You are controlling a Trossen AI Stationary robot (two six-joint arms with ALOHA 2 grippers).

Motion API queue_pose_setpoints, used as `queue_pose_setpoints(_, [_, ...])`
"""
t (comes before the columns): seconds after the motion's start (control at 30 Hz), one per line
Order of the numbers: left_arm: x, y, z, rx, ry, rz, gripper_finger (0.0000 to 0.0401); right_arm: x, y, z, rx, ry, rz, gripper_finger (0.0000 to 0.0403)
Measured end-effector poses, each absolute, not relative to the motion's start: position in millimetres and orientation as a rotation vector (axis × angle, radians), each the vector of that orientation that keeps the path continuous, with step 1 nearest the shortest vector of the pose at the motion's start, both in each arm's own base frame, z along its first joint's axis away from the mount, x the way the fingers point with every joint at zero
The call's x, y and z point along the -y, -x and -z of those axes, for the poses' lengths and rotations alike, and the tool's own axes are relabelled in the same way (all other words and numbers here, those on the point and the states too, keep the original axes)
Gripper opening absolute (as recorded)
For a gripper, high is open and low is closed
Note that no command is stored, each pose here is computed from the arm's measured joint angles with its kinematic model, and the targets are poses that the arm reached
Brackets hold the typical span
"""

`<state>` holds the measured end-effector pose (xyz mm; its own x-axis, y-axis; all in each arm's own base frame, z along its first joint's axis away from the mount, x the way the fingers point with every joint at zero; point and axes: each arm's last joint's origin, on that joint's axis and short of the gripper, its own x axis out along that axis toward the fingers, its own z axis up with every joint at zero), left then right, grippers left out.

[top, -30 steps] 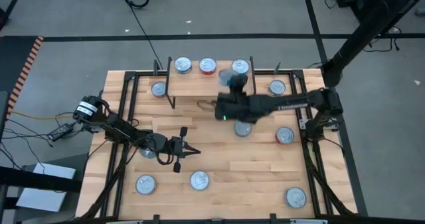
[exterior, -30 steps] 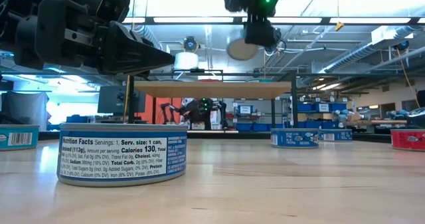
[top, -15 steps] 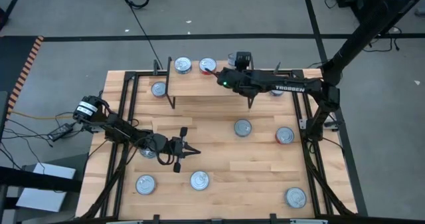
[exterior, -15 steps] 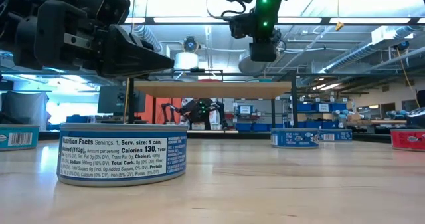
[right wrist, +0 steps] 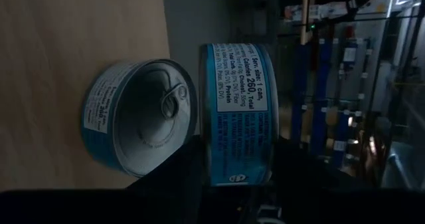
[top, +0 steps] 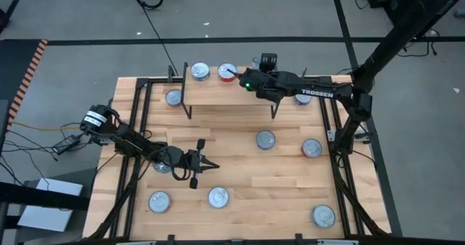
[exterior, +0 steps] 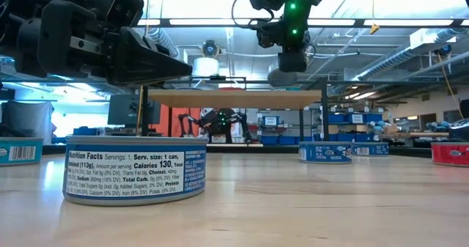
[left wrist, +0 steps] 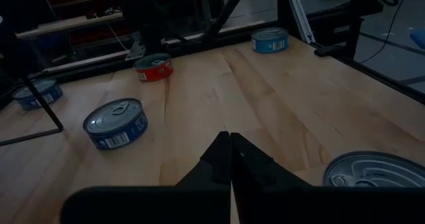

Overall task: Stack canned seafood by type on shelf
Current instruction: Stack the yellow blue tuna can on top of the yellow blue tuna can on the shelf

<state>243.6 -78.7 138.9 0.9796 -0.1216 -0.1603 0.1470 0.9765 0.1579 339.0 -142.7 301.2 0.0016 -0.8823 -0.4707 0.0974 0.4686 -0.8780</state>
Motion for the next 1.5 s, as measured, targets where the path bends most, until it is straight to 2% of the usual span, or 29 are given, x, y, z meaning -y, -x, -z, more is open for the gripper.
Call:
queue_pose_setpoints(0.33, [78.7,-243.6,-138.9,-0.151,-0.17,0.136,0.0002,148.9,-334.1,-298.1,-1.367,0.708,0.854,0.0181])
queue_pose_setpoints(0.73, [78.7,-243.6,-138.9,-0.151,-0.17,0.137,0.0002,144.7,-335.8,-295.6,-1.336,0.634,0.776,0.0276])
queue_pose_setpoints(0.9, [78.7,-243.6,-138.9,-0.151,-0.17,0.137,0.0002,144.6,-335.6,-295.2,-1.325,0.608,0.78,0.0301])
queue_pose_setpoints(1.5, [78.7,-243.7,-138.9,-0.151,-0.17,0.137,0.0002,153.3,-327.6,-292.9,-1.335,0.502,0.809,0.0288])
